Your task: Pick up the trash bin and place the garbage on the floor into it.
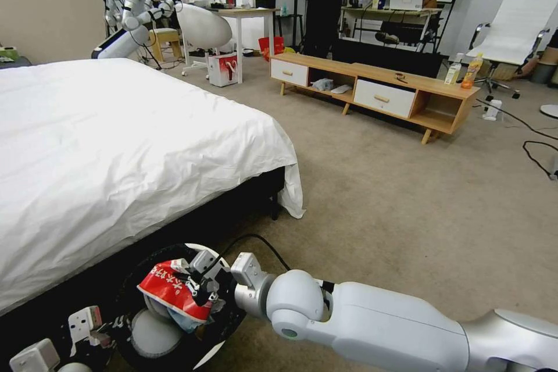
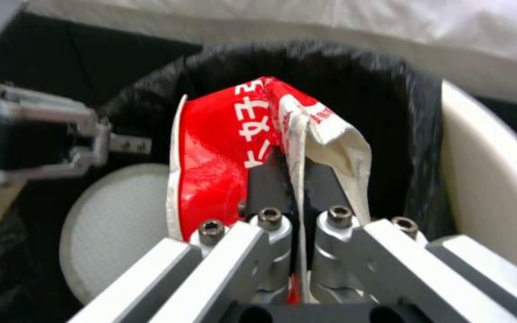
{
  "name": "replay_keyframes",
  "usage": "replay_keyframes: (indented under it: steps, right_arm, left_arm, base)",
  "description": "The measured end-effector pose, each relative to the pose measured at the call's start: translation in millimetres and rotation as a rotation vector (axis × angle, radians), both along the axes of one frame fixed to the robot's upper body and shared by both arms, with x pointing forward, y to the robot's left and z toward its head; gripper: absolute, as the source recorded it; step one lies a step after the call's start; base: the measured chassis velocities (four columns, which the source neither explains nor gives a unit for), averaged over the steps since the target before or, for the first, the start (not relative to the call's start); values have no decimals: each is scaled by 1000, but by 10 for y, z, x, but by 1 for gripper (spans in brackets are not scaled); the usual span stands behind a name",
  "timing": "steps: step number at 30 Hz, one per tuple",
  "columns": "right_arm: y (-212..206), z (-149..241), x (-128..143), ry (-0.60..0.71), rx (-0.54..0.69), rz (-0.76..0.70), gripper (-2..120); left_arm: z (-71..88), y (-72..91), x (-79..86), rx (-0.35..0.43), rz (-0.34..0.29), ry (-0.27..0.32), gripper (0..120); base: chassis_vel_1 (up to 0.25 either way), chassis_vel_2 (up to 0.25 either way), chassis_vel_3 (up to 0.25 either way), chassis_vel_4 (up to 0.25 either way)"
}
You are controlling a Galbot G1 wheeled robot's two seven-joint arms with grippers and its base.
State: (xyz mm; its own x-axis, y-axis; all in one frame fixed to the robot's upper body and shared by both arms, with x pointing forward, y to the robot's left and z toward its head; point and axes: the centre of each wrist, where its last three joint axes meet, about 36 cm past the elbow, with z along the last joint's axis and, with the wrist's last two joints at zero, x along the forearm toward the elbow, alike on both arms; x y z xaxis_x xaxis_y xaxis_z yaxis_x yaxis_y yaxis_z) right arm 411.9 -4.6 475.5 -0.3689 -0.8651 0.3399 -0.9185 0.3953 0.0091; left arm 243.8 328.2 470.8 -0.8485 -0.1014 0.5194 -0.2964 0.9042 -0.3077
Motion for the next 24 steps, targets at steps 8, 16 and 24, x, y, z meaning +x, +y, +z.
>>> replay_keyframes:
  steps: [8, 16, 24]
  right_arm:
    - [-53, -145, -23, 17, -28, -13, 0]
    - [-134, -219, -15, 20, -56, -33, 0]
    - [-213, -176, 3, 3, -62, -59, 17]
  left_arm:
    - [-15, 8, 9, -2, 2, 1, 1]
    - [-38, 10, 18, -5, 3, 3, 1]
    - [-48, 3, 12, -5, 4, 6, 1]
  base:
    - [0, 0, 0, 0]
    - [0, 0, 0, 0]
    - [0, 0, 0, 0]
